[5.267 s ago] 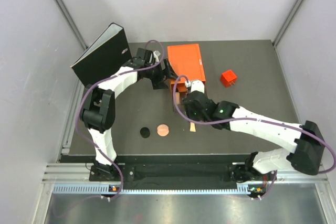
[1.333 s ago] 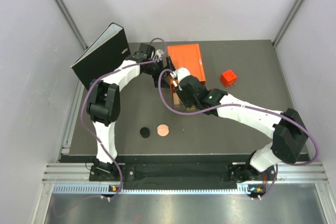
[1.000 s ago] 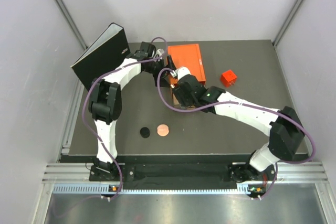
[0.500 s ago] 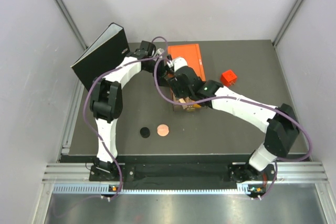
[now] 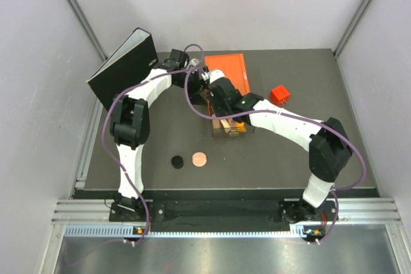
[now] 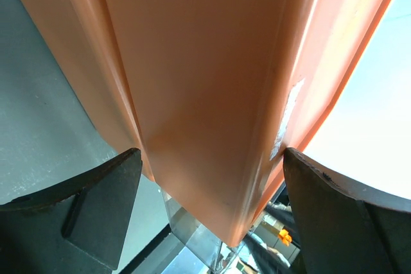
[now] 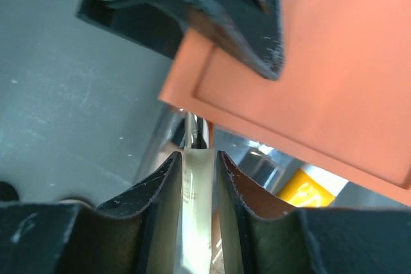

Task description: Organize the makeup

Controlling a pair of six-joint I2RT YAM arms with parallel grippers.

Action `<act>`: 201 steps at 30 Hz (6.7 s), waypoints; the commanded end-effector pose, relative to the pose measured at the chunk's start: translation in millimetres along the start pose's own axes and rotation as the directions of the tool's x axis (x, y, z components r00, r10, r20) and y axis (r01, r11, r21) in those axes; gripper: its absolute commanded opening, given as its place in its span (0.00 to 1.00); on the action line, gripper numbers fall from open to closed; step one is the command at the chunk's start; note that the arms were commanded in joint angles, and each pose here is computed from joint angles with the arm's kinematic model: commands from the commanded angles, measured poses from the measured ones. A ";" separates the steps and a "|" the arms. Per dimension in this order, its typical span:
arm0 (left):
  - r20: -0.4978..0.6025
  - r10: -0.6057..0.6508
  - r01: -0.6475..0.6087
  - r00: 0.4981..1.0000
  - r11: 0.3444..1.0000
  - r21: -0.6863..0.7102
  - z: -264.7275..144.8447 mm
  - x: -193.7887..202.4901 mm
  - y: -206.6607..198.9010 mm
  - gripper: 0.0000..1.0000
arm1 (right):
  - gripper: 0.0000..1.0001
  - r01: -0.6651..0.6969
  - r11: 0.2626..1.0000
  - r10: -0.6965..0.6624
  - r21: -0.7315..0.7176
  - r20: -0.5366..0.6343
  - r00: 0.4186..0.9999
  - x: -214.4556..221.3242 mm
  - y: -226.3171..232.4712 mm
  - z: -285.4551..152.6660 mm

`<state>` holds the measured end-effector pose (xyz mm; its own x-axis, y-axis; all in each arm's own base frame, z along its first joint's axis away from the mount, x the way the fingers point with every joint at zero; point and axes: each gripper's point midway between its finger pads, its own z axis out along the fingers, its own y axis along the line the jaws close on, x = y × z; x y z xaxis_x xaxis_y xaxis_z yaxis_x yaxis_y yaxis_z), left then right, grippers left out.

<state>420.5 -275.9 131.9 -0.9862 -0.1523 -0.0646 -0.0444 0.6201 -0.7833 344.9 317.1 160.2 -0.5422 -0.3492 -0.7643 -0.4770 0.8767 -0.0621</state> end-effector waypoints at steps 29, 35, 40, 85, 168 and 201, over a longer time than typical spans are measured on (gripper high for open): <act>0.168 0.036 -0.005 0.985 0.984 -0.176 -20.9 -44.0 32.7 0.71 | 0.33 -0.167 0.979 0.186 -0.118 0.176 0.967 -24.0 -26.9 -105.1; 0.163 0.038 -0.008 0.986 0.984 -0.179 -21.8 -42.2 32.8 0.57 | 0.33 -0.164 0.966 0.191 -0.202 0.122 0.974 -1.0 -14.9 -116.4; 0.164 0.039 -0.010 0.986 0.985 -0.174 -23.5 -41.7 30.2 0.58 | 0.32 -0.149 0.950 0.180 -0.276 0.092 0.979 26.5 -4.1 -129.4; 0.107 0.027 -0.007 0.994 0.984 -0.179 -16.3 -34.4 38.8 0.72 | 0.00 -0.134 0.970 0.099 0.203 0.173 0.980 4.7 -45.5 -26.3; 0.341 0.277 -0.296 0.898 0.955 0.004 -105.9 -110.0 25.5 0.75 | 0.64 -0.623 0.779 0.621 -0.069 0.226 0.751 -115.3 -227.1 60.2; 0.207 0.187 -0.172 0.960 0.981 -0.087 -1.8 -117.1 84.7 0.05 | 0.65 -0.645 0.714 0.690 -0.274 0.114 0.715 -120.0 -196.4 99.4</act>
<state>527.8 -163.3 52.3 -0.9262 -0.2513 -0.2811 -0.0108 0.7629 -0.6464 564.0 211.5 169.6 -0.6735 0.3833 -0.6320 -0.1128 0.7917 0.6004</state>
